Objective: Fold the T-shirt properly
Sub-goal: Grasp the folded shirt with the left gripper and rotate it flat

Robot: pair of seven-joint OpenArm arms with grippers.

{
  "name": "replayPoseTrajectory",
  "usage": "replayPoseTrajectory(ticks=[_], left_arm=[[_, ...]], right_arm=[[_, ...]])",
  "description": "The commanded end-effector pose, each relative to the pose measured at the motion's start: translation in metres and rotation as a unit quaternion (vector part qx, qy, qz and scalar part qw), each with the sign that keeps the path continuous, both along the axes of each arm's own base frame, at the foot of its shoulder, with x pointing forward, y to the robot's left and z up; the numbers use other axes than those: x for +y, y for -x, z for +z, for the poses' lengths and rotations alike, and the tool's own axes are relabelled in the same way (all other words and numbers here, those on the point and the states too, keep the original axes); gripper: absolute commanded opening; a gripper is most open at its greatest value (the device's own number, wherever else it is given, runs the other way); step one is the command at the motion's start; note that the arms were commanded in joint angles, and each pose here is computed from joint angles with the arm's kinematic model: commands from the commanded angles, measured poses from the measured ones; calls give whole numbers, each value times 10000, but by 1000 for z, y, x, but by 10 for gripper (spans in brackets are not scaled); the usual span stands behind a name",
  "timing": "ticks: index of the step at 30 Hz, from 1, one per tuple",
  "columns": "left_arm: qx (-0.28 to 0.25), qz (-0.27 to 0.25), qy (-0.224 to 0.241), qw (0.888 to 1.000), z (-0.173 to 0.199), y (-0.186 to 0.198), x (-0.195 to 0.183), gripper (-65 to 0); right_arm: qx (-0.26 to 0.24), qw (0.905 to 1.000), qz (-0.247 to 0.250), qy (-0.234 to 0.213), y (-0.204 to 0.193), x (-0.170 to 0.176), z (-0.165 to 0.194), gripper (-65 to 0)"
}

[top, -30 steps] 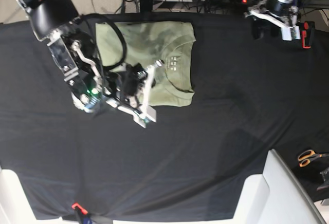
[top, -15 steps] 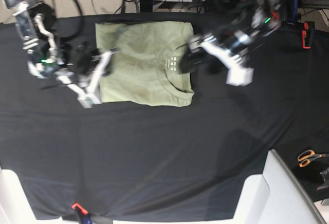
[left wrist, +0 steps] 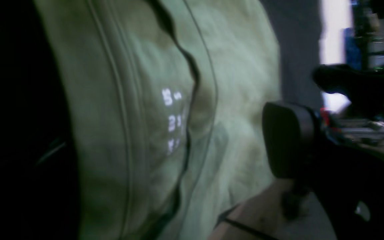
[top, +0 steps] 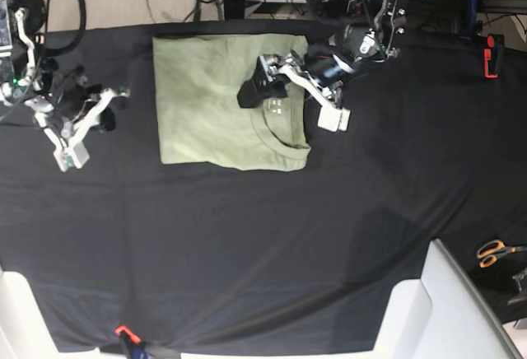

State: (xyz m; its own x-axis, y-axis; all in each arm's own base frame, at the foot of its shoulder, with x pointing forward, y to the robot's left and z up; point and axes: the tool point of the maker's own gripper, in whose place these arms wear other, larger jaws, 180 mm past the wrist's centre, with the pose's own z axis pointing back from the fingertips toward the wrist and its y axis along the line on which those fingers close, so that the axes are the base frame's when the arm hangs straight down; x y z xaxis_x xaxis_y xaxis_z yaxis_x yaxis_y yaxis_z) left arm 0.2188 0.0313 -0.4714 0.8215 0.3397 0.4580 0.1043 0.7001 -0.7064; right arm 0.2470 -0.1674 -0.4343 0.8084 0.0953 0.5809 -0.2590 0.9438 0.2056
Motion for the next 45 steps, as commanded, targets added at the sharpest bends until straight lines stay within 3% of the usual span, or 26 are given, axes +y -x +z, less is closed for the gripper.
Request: replayPoseTrajectory(ticks=[1,2,4,6,8,9,11,14,19,21,22,27,29,34,37,40,45], left_arm=[[206,-72,-135,9997,-9,6,-2,0],[263,-123,-103,9995,-12,9,-7,0],[333,-203,-88,9992,-16,14,-12,-117],[335,-236,-88,9991,-17,11,-14,-311],[337,-239,-98,9991,-18,6,-14,-564],[289,-243,-100,9992,-16,1,-14,-650],[194,-310,-186,9992,-12,-8,-10,-650],[210,-1174,-458,9918,-1,-18,-20,-650],[85,-2414,-1213,9628,20,-42,-25,-650],[40,-2948,-1785,9388,21,-52,-21,-650],[-47,-3305,-2122,9196,21,-53,-20,-650],[-519,-4668,-3826,7956,6,-65,-6,-650],[-597,-4786,-4282,7642,0,-74,4,-650],[-1217,-4941,-4995,7011,3,-94,-21,-650],[-1883,-4967,-5137,6738,9,-100,-54,-650],[-2242,-5112,-5089,6553,14,-98,-81,-650],[-2561,-5582,-5090,6031,9,-77,-102,-650]], right_arm=[[-196,9998,-53,16,-6,-9,10,-650],[-228,9997,-56,-11,-7,-10,11,-650],[-279,9995,-130,-54,-7,-14,13,-650],[-275,9993,-268,-50,-4,-23,13,-650],[-298,9990,-341,-25,-3,-30,14,-650],[-278,9989,-378,-14,-1,-33,14,-650],[-250,9985,-481,20,3,-41,13,-650],[-259,9983,-527,25,3,-43,13,-650],[-249,9982,-546,-33,4,-39,12,-650],[-243,9981,-561,-77,4,-36,10,-650],[-242,9980,-571,-82,4,-35,10,-650],[-250,9974,-642,-198,3,-27,9,-650],[-255,9974,-649,-204,3,-27,10,-650],[-262,9973,-652,-212,2,-26,10,-650],[-261,9973,-659,-210,2,-26,10,-650],[-248,9972,-670,-201,3,-27,9,-650],[-238,9970,-720,-183,3,-29,9,-650]])
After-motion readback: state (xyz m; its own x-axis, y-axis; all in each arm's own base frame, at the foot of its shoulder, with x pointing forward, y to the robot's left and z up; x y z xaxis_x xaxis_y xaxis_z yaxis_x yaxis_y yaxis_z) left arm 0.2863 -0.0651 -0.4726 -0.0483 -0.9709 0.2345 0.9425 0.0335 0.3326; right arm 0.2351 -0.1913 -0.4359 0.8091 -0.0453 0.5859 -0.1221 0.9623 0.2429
